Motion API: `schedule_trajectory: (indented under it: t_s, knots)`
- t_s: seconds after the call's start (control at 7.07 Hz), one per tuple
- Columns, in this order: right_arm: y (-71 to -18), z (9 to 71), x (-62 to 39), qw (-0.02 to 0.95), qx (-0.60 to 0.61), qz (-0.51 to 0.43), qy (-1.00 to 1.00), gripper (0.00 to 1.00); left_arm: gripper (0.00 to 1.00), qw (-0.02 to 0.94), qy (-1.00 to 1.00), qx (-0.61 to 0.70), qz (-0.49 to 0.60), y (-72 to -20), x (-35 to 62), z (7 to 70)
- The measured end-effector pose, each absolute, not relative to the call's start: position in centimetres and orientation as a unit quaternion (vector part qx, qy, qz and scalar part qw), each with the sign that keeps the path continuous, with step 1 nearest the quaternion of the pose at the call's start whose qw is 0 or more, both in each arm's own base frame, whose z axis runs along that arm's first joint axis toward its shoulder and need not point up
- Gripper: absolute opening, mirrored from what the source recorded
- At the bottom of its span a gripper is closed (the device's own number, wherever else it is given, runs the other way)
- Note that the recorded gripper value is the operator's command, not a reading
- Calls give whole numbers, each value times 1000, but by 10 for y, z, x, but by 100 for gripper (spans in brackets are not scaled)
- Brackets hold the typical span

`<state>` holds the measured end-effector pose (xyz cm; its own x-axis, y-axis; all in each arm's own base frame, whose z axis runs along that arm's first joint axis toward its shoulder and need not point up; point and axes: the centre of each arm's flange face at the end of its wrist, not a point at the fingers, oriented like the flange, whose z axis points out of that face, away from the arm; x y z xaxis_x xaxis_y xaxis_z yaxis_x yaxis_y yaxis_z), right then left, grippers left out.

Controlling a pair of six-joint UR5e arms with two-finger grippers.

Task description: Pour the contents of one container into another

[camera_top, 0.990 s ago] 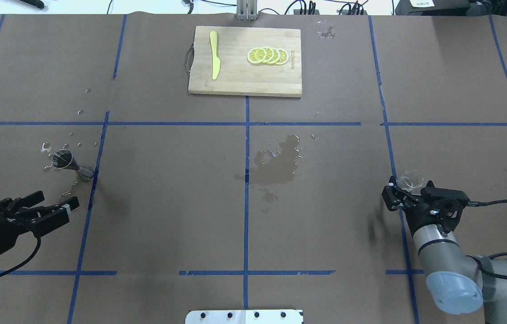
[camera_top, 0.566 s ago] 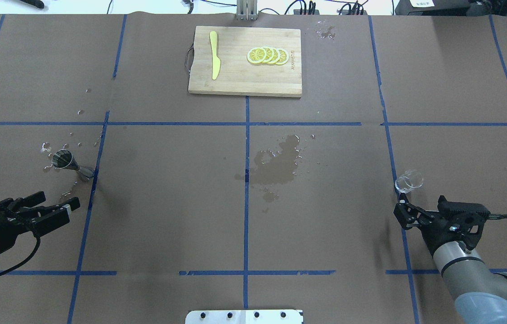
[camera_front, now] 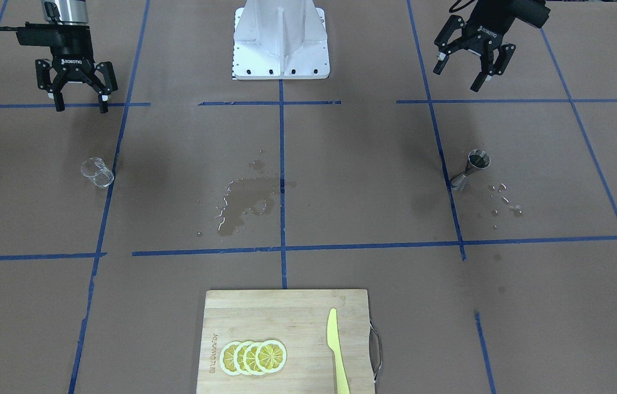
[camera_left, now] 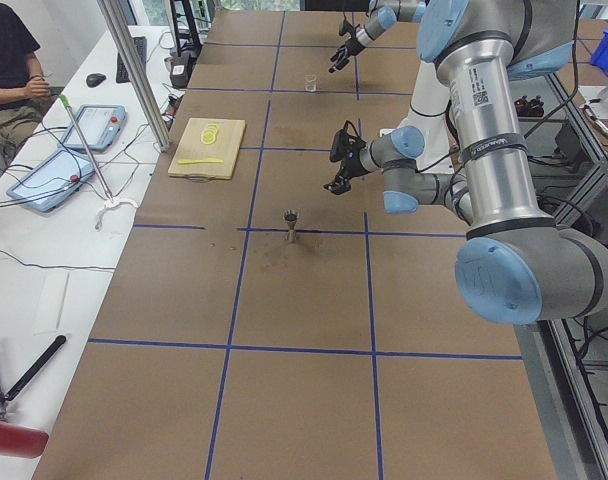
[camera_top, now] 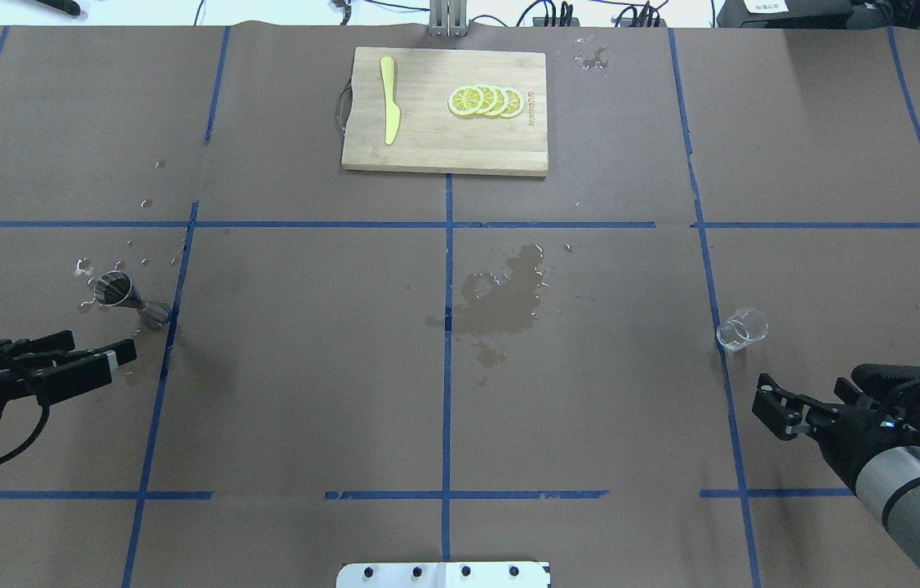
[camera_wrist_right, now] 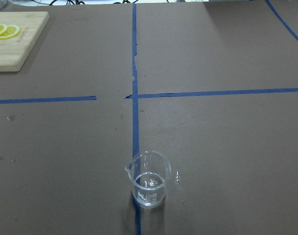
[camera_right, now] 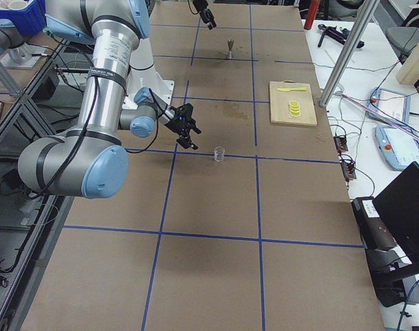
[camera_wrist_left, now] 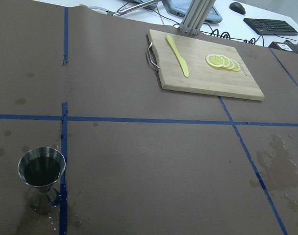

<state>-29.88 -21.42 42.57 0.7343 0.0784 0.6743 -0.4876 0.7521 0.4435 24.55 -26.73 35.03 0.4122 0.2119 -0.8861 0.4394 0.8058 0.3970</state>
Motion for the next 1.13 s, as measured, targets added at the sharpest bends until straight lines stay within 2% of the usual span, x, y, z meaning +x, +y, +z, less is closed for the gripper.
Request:
schedule_trajectory:
  t_s: [0.57,0.85,1.13]
  knots:
    - [-260,327,-210,927,229,105,-279,100,100,789,519,327,-16,-306,181,349]
    - [-287,319,-169,937,210,53,-275,100,100,800,497,334,35,-333,135,359]
    - [-321,338,-130,944,203,-11,-261,100,100,822,452,338,72,-376,80,376]
